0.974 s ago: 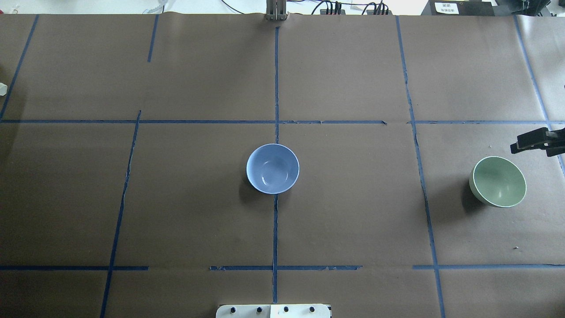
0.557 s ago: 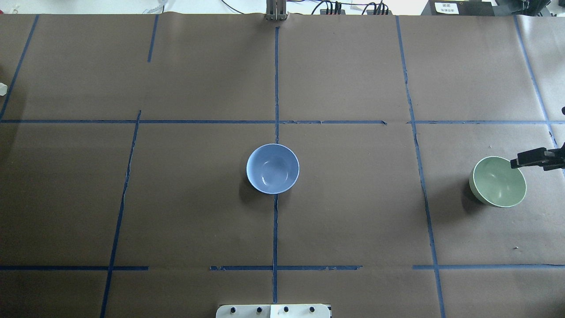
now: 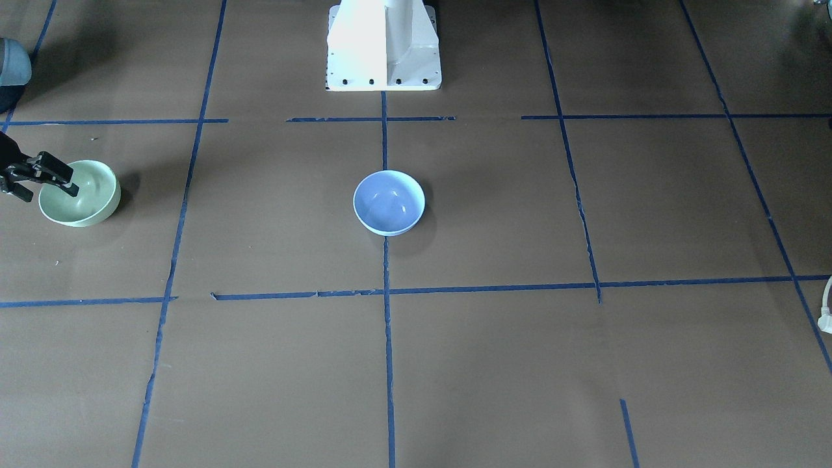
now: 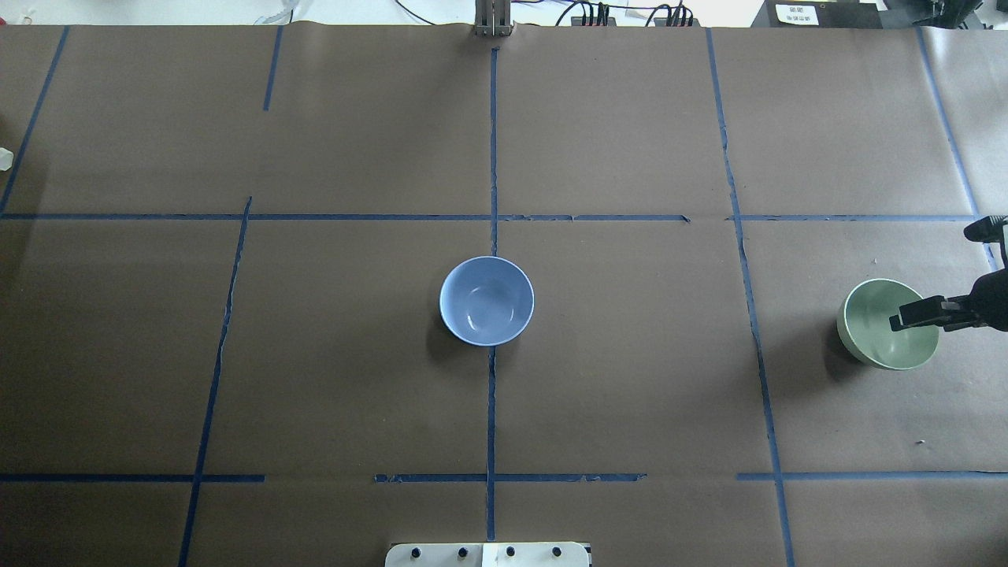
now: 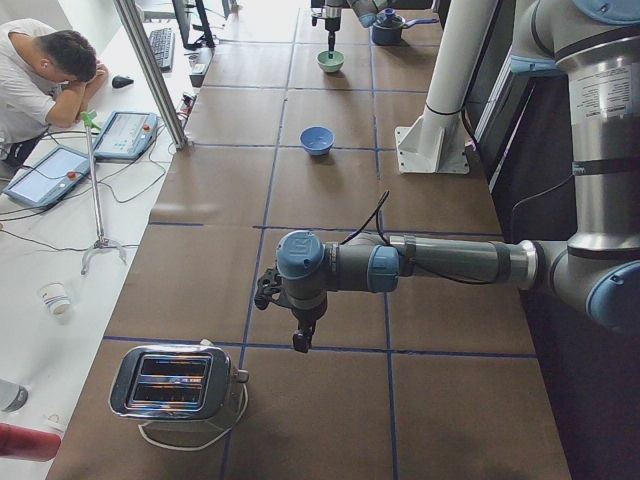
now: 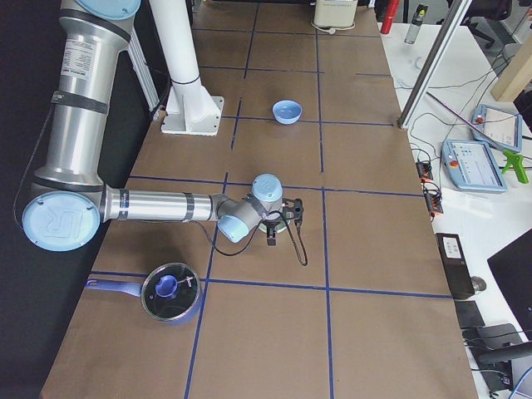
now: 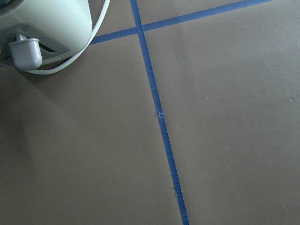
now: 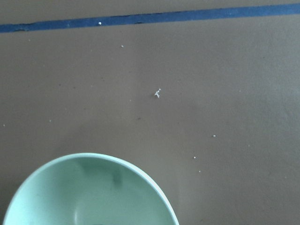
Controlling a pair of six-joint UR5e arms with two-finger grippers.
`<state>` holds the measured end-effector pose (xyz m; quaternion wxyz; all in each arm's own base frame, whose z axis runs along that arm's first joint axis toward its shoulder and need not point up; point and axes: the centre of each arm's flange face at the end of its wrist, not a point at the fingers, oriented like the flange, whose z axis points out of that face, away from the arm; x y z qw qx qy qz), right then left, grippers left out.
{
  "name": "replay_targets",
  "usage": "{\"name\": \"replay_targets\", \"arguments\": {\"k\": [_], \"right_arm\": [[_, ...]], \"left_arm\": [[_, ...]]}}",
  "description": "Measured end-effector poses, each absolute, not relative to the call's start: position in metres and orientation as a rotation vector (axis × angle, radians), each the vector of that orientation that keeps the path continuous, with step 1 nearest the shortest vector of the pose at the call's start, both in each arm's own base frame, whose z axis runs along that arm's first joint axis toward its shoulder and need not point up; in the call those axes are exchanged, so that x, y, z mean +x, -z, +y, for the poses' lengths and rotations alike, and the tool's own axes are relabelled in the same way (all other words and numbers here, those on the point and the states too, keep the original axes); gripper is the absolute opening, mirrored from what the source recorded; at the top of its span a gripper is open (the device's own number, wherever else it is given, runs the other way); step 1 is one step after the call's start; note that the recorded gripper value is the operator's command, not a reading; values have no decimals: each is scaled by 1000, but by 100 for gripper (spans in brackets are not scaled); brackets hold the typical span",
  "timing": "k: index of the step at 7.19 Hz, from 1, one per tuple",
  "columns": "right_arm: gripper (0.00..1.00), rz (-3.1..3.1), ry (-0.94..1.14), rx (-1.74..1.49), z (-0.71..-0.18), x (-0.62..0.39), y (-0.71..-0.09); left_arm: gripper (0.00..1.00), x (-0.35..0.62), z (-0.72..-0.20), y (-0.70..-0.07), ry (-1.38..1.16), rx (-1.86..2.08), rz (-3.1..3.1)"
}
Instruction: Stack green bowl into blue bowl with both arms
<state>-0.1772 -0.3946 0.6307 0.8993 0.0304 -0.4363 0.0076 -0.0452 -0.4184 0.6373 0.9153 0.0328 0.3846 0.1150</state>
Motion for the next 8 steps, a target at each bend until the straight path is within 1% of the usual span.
{"name": "replay_targets", "arguments": {"k": [1,3,5,6,8], "right_arm": [[0,-904,-23,56,-394,-179,-631],[0,-912,-25,56,-393,-179,-627],[0,-954,-2,66,-396,-183,-598],[0,-986,10,63,-408,-191,-567],[0,-1019,-41,15,-464,-231,-457]], "left_arm": [[100,-45,-419,-637,-236,69,792],[100,-45,-421,-635,-238,73,791],[100,-45,-422,-633,-239,76,793],[100,-45,-422,-633,-240,77,794],[100,-45,-422,-632,-226,72,797]]}}
